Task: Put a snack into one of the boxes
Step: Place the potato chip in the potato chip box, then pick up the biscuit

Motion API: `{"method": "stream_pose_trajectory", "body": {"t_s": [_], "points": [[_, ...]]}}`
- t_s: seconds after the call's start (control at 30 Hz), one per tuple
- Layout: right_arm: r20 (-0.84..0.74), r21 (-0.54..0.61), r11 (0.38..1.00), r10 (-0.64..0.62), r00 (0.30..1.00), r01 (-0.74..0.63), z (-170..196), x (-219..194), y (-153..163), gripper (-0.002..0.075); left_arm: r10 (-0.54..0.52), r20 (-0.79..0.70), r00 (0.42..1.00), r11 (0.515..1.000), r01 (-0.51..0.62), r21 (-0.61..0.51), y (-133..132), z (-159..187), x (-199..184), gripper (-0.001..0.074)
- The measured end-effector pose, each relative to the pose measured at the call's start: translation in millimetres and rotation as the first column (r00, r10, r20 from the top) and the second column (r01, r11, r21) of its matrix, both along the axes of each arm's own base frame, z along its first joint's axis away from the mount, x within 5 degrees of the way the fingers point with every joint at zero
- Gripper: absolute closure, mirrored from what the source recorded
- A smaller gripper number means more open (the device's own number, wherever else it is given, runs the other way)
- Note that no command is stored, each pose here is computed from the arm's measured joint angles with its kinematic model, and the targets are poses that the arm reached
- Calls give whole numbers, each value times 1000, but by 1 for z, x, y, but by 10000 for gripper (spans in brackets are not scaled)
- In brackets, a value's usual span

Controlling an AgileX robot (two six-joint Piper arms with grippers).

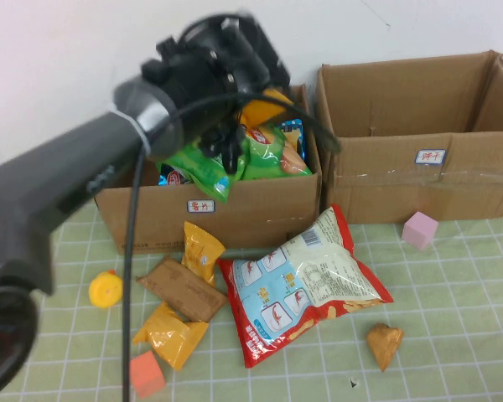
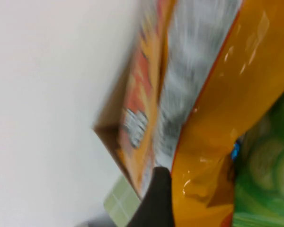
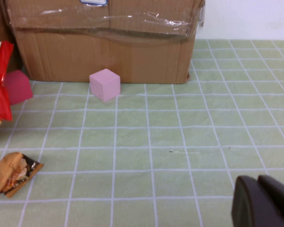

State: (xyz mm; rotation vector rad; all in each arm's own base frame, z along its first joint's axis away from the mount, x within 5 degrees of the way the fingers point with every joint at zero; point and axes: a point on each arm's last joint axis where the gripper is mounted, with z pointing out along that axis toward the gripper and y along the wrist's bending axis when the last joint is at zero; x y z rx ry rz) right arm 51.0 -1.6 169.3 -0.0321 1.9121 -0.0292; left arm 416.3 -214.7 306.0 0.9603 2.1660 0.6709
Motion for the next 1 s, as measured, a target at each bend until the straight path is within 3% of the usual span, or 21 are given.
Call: {"method": "stream_pose_trajectory", "body": {"t_s": [0.17, 0.3, 0.4, 0.5, 0.77, 1.0], "points": [[0, 0, 1000, 0, 1000, 0, 0, 0, 0, 728, -82, 127, 988, 979, 104, -175, -7, 71, -41, 204], [0, 0, 1000, 0, 1000, 0, 0, 0, 0, 728, -142, 156, 978, 942, 182, -282, 1, 111, -87, 391], [0, 0, 1000, 0, 1000, 0, 0, 0, 0, 728, -165, 85, 983, 928, 184, -324, 16, 108, -115, 593], [0, 0, 1000, 0, 1000, 0, 0, 0, 0, 728, -175, -1, 985, 922, 164, -352, 31, 92, -142, 693], [0, 0, 1000, 0, 1000, 0, 0, 0, 0, 728, -129, -65, 989, 871, 82, -484, 74, 45, -206, 734], [0, 0, 1000, 0, 1000, 0, 0, 0, 0, 728, -87, -213, 973, 888, -21, -459, 84, -5, -222, 726]]}}
